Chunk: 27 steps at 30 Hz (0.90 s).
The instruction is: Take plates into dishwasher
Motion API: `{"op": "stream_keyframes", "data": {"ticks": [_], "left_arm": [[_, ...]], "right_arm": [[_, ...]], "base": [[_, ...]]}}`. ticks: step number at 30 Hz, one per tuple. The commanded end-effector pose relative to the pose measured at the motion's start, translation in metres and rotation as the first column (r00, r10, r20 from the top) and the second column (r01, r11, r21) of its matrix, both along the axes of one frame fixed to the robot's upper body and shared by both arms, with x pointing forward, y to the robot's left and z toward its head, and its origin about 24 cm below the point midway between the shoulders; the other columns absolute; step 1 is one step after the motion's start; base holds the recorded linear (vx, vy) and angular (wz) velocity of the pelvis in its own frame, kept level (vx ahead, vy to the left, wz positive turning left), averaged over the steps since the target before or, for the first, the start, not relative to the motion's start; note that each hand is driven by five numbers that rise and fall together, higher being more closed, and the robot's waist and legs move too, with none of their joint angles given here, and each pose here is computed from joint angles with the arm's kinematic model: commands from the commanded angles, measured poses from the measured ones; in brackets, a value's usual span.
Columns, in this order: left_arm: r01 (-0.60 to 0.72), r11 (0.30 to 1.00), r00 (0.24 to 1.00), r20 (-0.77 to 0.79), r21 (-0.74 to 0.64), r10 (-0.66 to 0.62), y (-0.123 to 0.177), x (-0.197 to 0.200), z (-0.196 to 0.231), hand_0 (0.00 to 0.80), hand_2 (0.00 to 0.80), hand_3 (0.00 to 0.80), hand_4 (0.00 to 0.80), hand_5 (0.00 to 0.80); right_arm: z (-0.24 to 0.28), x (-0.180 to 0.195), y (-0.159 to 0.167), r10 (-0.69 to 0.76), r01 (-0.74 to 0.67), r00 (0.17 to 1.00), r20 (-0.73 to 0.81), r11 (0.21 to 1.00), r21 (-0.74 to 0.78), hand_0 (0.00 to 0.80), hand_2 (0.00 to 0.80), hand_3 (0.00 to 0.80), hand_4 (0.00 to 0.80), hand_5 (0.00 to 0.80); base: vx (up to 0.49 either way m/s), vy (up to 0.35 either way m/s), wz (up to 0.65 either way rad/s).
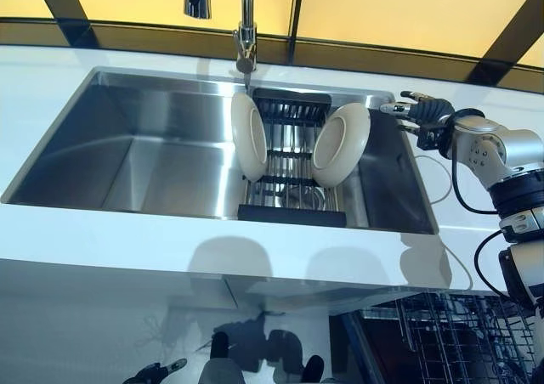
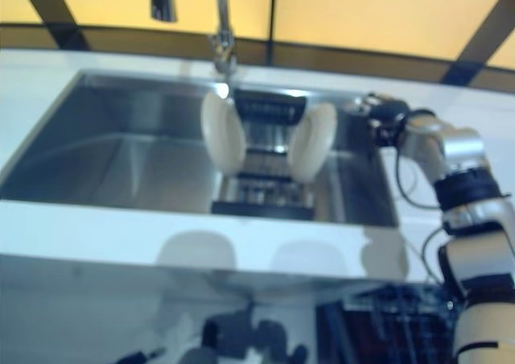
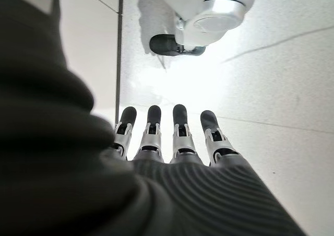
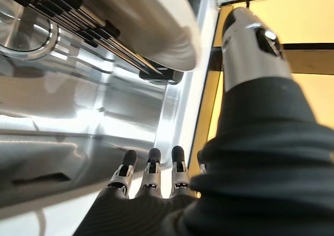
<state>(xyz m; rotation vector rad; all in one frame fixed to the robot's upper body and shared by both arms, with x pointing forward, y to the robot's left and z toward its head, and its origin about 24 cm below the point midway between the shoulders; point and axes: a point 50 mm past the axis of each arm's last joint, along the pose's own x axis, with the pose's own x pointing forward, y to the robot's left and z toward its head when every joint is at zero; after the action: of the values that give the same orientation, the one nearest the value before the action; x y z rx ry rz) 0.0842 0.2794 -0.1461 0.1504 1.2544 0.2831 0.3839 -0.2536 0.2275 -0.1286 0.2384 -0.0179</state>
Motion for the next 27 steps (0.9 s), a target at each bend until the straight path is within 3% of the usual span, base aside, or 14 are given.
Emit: {"op": "stream_keyframes", "data": {"ticks": [1, 27], "left_arm": [[0.078, 0.995, 0.997, 0.017, 0.061, -0.079, 0.012, 0.015, 0.008, 0.0, 0.0, 0.0, 0.0, 0.0], [0.057, 0.996, 0.997, 0.041, 0.068, -0.06, 0.013, 0.021, 0.01, 0.0, 0.0, 0.0, 0.0, 0.0]], "right_arm": [[0.027, 0.001, 0.01, 0.037, -0.034, 0.996, 0.084, 0.999, -0.043, 0.0, 0.0, 0.0, 0.0, 0.0], [0.015, 0.004, 0.021, 0.088, -0.088, 0.996, 0.014, 0.996, -0.003, 0.0, 0.0, 0.0, 0.0, 0.0]], "base": [[-0.009, 0.009, 0.04], [-0.012, 0.002, 0.01]]}}
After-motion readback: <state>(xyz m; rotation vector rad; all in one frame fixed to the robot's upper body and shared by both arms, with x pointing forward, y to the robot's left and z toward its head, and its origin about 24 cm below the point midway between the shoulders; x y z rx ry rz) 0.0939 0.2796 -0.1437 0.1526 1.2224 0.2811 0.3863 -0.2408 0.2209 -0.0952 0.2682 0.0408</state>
